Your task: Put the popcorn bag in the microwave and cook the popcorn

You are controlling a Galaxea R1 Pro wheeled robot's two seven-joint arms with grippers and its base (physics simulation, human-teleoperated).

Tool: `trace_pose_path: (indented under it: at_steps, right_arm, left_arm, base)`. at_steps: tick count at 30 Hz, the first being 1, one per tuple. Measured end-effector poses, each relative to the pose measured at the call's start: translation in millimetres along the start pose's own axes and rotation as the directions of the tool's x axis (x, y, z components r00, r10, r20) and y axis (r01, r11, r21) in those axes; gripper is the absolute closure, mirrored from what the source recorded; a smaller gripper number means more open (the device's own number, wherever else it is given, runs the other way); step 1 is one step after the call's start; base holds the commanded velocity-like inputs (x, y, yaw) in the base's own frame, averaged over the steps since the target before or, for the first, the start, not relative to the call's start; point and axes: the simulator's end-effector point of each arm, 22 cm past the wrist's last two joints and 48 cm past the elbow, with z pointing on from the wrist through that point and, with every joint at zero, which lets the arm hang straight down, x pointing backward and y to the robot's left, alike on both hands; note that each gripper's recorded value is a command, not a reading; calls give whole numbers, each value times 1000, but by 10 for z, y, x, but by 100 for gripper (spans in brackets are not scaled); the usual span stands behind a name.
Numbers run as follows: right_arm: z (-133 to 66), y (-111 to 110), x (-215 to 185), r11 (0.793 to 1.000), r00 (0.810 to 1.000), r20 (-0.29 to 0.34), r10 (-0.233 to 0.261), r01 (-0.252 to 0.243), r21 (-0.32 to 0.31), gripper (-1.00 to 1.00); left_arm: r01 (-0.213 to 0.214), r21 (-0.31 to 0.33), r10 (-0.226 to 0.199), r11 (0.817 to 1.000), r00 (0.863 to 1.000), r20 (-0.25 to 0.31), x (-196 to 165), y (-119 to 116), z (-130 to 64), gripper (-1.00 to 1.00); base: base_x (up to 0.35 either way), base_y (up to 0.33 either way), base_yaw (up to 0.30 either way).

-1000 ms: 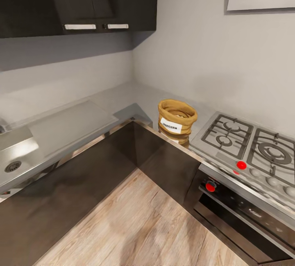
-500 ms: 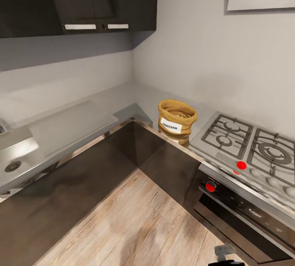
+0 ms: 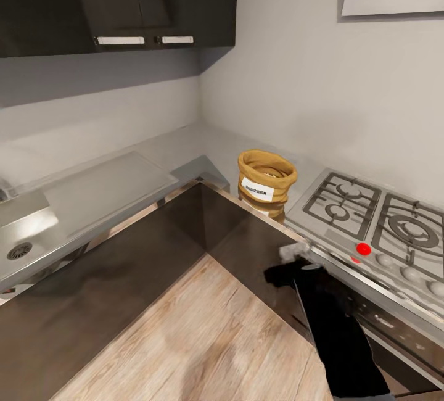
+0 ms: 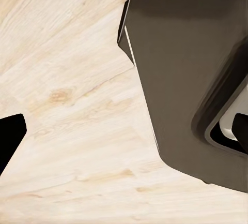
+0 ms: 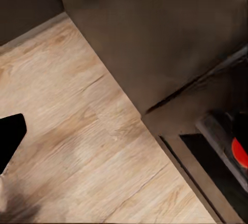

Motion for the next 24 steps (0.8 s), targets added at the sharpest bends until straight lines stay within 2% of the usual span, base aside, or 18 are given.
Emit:
trace_pose_path:
  at_steps: [2, 4, 5, 6, 8, 10, 12, 13, 15, 18, 24]
  right_arm:
    - [-122, -158, -659, 1000, 994, 108, -5, 2, 27, -100]
    - [-279, -299, -1197, 999, 981, 196, -10, 0, 51, -100]
    - [-479, -447, -1716, 997, 960, 281, -15, -6, 76, -100]
    - [-628, -542, -2033, 996, 943, 332, -17, -14, 90, -100]
    - [-821, -788, -2446, 992, 921, 389, -9, -40, 119, -100]
    - [-958, -1586, -2762, 971, 917, 399, 9, -103, 215, -100]
    - [-1014, -2130, -2871, 961, 922, 385, 38, -139, 238, -100]
    - [-1045, -2299, -2894, 959, 923, 383, 47, -149, 241, -100]
    - [-1208, -2786, -2982, 950, 919, 387, 73, -182, 253, -100]
    - [-1425, -3144, -3150, 946, 905, 410, 113, -224, 234, -100]
    - [-1510, -3150, -3271, 948, 899, 425, 109, -223, 229, -100]
  left_arm:
    - [-1, 0, 1, 1000, 1000, 0, 1, 0, 0, -100]
    - [-1, 1, 1, 1000, 1000, 0, 0, -1, 0, -100]
    - [-1, 0, 1, 1000, 1000, 0, 0, -1, 0, -100]
    - [-1, 1, 1, 1000, 1000, 0, 0, -1, 0, -100]
    - [-1, 1, 1, 1000, 1000, 0, 0, -3, 0, -100]
    - [-1, 2, 1, 1000, 1000, 0, -1, -4, 0, -100]
    - [-1, 2, 1, 1000, 1000, 0, 0, -4, 0, -100]
    - [-1, 2, 1, 1000, 1000, 0, 0, -4, 0, -100]
    - [-3, 4, 3, 1000, 1000, 0, 2, -11, -1, -100]
    - [-9, 10, 9, 1000, 1000, 0, 3, -27, -1, -100]
    - [-13, 15, 13, 1000, 1000, 0, 3, -40, -2, -100]
  base:
    - [0, 0, 0]
    - [0, 0, 0]
    - [0, 0, 0]
    - [0, 0, 0]
    - [0, 0, 0]
    - [0, 0, 0]
    - [0, 0, 0]
    - [0, 0, 0]
    - [0, 0, 0]
    - [0, 0, 0]
    - [0, 0, 0]
